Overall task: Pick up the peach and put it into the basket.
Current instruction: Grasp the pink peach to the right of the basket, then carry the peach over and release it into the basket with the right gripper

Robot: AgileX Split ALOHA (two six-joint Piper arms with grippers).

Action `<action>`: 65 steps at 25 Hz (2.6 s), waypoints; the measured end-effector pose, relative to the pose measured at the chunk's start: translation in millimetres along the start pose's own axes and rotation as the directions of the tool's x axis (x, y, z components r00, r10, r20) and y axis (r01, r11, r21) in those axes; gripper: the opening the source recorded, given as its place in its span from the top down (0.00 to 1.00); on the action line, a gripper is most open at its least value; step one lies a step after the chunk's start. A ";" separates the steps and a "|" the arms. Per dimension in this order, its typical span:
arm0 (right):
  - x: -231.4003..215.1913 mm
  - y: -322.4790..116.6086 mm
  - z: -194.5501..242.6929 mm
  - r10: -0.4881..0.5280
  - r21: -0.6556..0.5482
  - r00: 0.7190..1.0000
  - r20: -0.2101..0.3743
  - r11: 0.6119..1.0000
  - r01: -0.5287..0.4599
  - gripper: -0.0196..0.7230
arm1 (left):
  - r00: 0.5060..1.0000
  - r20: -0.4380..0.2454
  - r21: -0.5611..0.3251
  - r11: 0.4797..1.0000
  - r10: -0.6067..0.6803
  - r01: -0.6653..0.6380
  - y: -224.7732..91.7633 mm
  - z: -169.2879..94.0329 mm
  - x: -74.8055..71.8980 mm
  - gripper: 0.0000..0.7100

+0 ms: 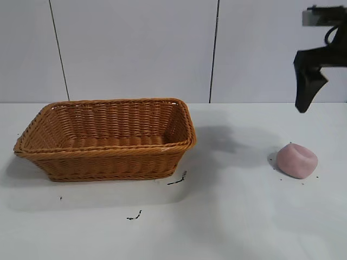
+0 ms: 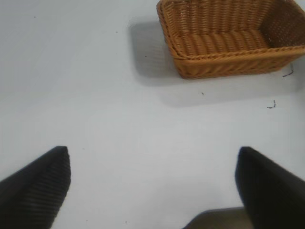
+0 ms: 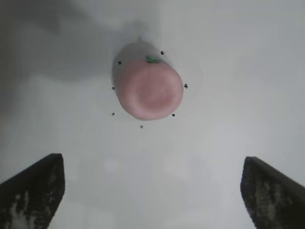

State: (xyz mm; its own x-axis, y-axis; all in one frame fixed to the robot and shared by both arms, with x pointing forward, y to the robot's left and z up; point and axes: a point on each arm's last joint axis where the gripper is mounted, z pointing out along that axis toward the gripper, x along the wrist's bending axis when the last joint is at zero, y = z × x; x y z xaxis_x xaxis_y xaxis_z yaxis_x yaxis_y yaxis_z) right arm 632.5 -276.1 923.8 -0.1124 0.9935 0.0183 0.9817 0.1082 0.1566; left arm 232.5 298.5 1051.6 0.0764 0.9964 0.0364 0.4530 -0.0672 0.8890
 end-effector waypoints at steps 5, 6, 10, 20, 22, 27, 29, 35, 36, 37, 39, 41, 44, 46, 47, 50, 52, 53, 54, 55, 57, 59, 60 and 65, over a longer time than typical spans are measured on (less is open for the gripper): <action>-1.2 5.7 27.6 0.000 -0.024 1.000 0.003 1.000 0.000 0.05 | 1.000 0.000 0.000 1.000 0.000 0.000 0.0 0.0 0.0 0.03; -1.4 6.8 30.2 0.000 -0.025 1.000 0.003 1.000 0.000 0.05 | 1.000 0.000 0.000 1.000 0.000 0.000 0.0 0.0 0.0 0.03; -1.5 8.2 38.1 0.004 -0.024 1.000 0.000 1.000 -0.004 0.05 | 1.000 0.000 0.000 1.000 0.000 0.000 0.0 0.0 0.0 0.03; 0.1 7.8 37.1 0.021 -0.019 1.000 -0.016 1.000 -0.022 0.80 | 1.000 0.000 0.000 1.000 0.000 0.000 0.0 0.0 0.0 0.03; 0.2 9.6 30.0 0.020 -0.036 1.000 -0.016 0.999 -0.021 0.89 | 1.000 0.000 0.000 1.000 0.000 0.000 0.0 0.0 0.0 0.03; 0.9 16.2 -14.0 0.013 -0.134 1.000 -0.010 0.991 -0.014 0.93 | 1.000 0.000 0.000 1.000 0.000 0.000 0.0 0.0 0.0 0.03; 1.4 23.9 -43.8 0.009 -0.194 1.000 -0.008 0.981 -0.011 0.94 | 1.000 0.000 0.000 1.000 0.000 0.000 0.0 0.0 0.0 0.03; 4.3 49.8 -120.1 -0.009 -0.301 1.000 -0.007 0.953 0.007 0.94 | 1.000 0.000 0.000 1.000 0.000 0.000 0.0 0.0 0.0 0.03; 7.2 53.4 -127.1 -0.019 -0.309 1.000 -0.005 0.951 0.017 0.94 | 1.000 0.000 0.000 1.000 0.000 0.000 0.0 0.0 0.0 0.03; 11.2 56.4 -131.1 -0.030 -0.314 1.000 -0.004 0.949 0.028 0.94 | 1.000 0.000 0.000 1.000 0.000 0.000 0.0 0.0 0.0 0.03; 27.0 63.6 -138.9 -0.068 -0.334 0.998 -0.008 0.941 0.061 0.94 | 1.000 0.000 0.000 1.000 0.000 0.000 0.0 0.0 0.0 0.03; 48.2 71.2 -140.0 -0.116 -0.351 0.993 -0.015 0.931 0.104 0.94 | 1.000 0.000 0.000 1.000 0.000 0.000 0.0 0.0 0.0 0.03; 90.3 81.5 -143.2 -0.206 -0.386 0.978 -0.026 0.905 0.180 0.94 | 1.000 0.000 0.000 1.000 0.000 0.000 0.0 0.0 0.0 0.03; 124.5 83.9 -142.5 -0.276 -0.397 0.960 -0.037 0.886 0.239 0.94 | 1.000 0.000 0.000 1.000 0.000 0.000 0.0 0.0 0.0 0.03; 139.6 85.1 -140.8 -0.305 -0.403 0.951 -0.042 0.877 0.263 0.94 | 1.000 0.000 0.000 1.000 0.000 0.000 0.0 0.0 0.0 0.03; 190.9 82.2 -131.5 -0.402 -0.414 0.914 -0.059 0.843 0.344 0.94 | 1.000 0.000 0.000 1.000 0.000 0.000 0.0 0.0 0.0 0.03; 218.3 78.2 -118.4 -0.449 -0.405 0.891 -0.069 0.828 0.387 0.94 | 1.000 0.000 0.000 1.000 0.000 0.000 0.0 0.0 0.0 0.03; 230.8 75.5 -113.1 -0.471 -0.407 0.879 -0.072 0.819 0.405 0.94 | 1.000 0.000 0.000 1.000 0.000 0.000 0.0 0.0 0.0 0.03; 242.2 73.5 -104.4 -0.488 -0.406 0.869 -0.075 0.811 0.420 0.94 | 1.000 0.000 0.000 1.000 0.000 0.000 0.0 0.0 0.0 0.03; 250.6 72.5 -94.8 -0.500 -0.404 0.862 -0.078 0.807 0.432 0.94 | 1.000 0.000 0.000 1.000 0.000 0.000 0.0 0.0 0.0 0.03; 265.3 70.3 -76.1 -0.520 -0.400 0.850 -0.081 0.799 0.450 0.94 | 1.000 0.000 0.000 1.000 0.000 0.000 0.0 0.0 0.0 0.03; 273.0 70.7 -55.3 -0.527 -0.391 0.846 -0.083 0.798 0.459 0.94 | 1.000 0.000 0.000 1.000 0.000 0.000 0.0 0.0 0.0 0.03; 274.5 71.5 -46.6 -0.528 -0.389 0.845 -0.081 0.798 0.461 0.94 | 1.000 0.000 0.000 1.000 0.000 0.000 0.0 0.0 0.0 0.03; 277.0 70.1 -10.2 -0.538 -0.332 0.839 -0.082 0.809 0.486 0.93 | 1.000 0.000 0.000 1.000 0.000 0.000 0.0 0.0 0.0 0.03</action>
State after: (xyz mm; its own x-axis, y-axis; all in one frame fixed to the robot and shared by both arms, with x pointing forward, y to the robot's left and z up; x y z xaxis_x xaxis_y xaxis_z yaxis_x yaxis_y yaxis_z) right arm 668.6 6.3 949.9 -0.6348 0.7726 0.0123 0.6883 0.5582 0.4633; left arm 232.5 298.5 1051.6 0.0764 0.9964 0.0364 0.4530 -0.0672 0.8890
